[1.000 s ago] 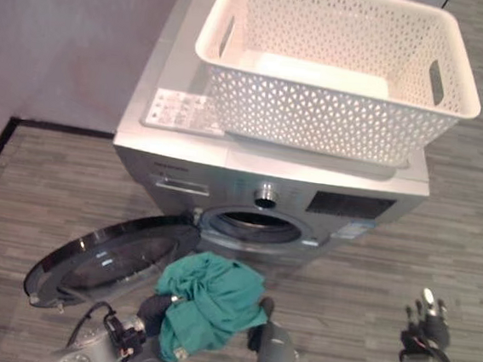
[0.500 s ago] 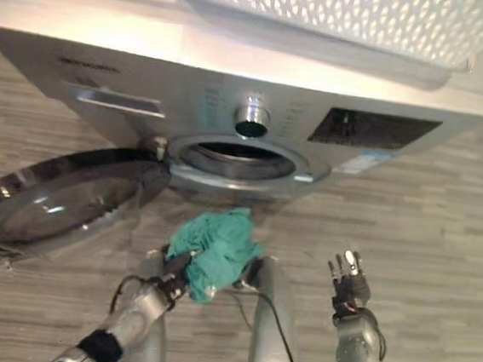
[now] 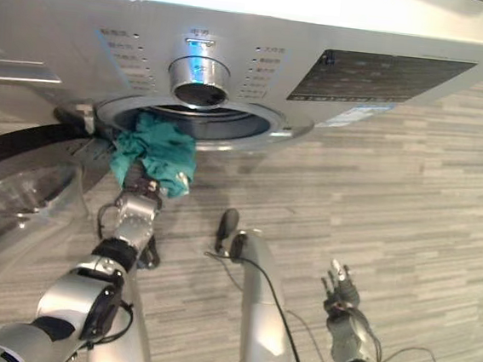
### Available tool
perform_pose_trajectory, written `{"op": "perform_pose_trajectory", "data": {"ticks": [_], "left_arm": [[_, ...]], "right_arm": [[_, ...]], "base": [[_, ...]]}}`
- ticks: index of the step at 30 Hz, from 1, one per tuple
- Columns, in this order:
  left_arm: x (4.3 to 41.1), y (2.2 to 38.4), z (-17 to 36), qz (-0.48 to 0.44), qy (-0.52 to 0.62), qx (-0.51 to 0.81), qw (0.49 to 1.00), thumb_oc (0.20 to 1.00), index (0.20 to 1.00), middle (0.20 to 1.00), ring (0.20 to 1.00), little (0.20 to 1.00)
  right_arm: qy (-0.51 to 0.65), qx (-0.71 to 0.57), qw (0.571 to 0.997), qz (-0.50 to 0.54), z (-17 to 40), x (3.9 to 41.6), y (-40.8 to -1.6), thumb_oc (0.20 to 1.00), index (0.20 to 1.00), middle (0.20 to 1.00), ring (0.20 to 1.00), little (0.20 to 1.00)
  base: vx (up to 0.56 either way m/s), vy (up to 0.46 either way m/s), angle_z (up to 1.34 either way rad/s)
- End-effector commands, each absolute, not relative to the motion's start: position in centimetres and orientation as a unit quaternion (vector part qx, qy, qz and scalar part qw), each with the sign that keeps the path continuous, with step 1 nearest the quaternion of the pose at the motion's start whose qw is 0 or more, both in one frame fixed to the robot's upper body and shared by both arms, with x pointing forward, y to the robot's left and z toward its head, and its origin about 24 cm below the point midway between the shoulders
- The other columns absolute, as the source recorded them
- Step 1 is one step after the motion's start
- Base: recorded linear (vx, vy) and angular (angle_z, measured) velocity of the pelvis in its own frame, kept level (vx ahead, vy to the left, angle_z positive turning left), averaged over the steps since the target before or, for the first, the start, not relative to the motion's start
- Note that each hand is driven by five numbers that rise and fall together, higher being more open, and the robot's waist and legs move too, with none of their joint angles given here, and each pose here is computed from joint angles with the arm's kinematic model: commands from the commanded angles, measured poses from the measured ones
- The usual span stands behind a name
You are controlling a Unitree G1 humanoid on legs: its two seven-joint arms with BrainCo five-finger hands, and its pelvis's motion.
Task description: Grab the laundry basket,head to the washer,open it,put in the laundry and shut it.
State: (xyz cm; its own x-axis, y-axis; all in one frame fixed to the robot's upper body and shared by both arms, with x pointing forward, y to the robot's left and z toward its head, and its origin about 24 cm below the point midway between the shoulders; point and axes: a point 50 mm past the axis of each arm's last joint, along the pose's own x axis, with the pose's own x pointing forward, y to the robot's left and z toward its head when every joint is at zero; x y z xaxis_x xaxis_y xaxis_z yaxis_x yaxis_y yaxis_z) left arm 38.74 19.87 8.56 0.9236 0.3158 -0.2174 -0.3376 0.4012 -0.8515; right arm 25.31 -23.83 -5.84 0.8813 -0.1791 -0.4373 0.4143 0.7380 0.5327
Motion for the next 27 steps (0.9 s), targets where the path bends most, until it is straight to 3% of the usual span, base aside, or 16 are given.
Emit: {"op": "perform_pose_trajectory", "data": {"ticks": [1, 5, 6, 11, 21, 26, 27], "left_arm": [[38.5, 23.1, 9.5, 0.235, -0.032, -0.508, 0.828, 0.2, 0.2, 0.2, 0.2, 0.2], [39.9, 25.6, 15.8, 0.23, -0.11, -0.519, 0.816, 0.2, 0.2, 0.2, 0.2, 0.2], [40.3, 27.1, 22.7, 0.206, -0.19, -0.502, 0.818, 0.2, 0.2, 0.2, 0.2, 0.2], [40.4, 25.4, 29.0, 0.151, -0.255, -0.481, 0.825, 0.2, 0.2, 0.2, 0.2, 0.2], [40.4, 23.3, 31.8, 0.114, -0.283, -0.482, 0.821, 0.2, 0.2, 0.2, 0.2, 0.2], [40.3, 18.9, 31.8, 0.033, -0.291, -0.509, 0.809, 0.2, 0.2, 0.2, 0.2, 0.2], [40.3, 15.8, 29.6, 0.006, -0.265, -0.505, 0.821, 0.2, 0.2, 0.2, 0.2, 0.2]], "right_arm": [[0.2, 0.269, 0.93, -0.15, -6.5, 23.4, -24.9, 1.0, 1.0, 1.0, 1.0, 1.0], [0.179, 0.278, 0.931, -0.153, -5.7, 24.7, -24.8, 1.0, 1.0, 1.0, 1.0, 1.0], [0.186, 0.266, 0.934, -0.146, -5.9, 24.6, -24.7, 1.0, 1.0, 1.0, 1.0, 1.0], [0.188, 0.25, 0.941, -0.125, -6.0, 23.1, -24.9, 1.0, 1.0, 1.0, 1.0, 1.0], [0.157, 0.239, 0.952, -0.109, -4.6, 23.7, -24.7, 1.0, 1.0, 1.0, 1.0, 1.0], [0.172, 0.236, 0.95, -0.112, -5.3, 22.9, -24.6, 1.0, 1.0, 1.0, 1.0, 1.0], [0.186, 0.237, 0.946, -0.122, -6.0, 22.1, -24.6, 1.0, 1.0, 1.0, 1.0, 1.0]], "base": [[0.04, -0.017, -0.28], [0.0, 0.032, -0.13], [0.04, -0.053, -0.28], [0.04, -0.05, -0.07], [-0.04, 0.019, -0.13], [0.01, -0.015, -0.08], [0.02, -0.012, -0.04]]}}
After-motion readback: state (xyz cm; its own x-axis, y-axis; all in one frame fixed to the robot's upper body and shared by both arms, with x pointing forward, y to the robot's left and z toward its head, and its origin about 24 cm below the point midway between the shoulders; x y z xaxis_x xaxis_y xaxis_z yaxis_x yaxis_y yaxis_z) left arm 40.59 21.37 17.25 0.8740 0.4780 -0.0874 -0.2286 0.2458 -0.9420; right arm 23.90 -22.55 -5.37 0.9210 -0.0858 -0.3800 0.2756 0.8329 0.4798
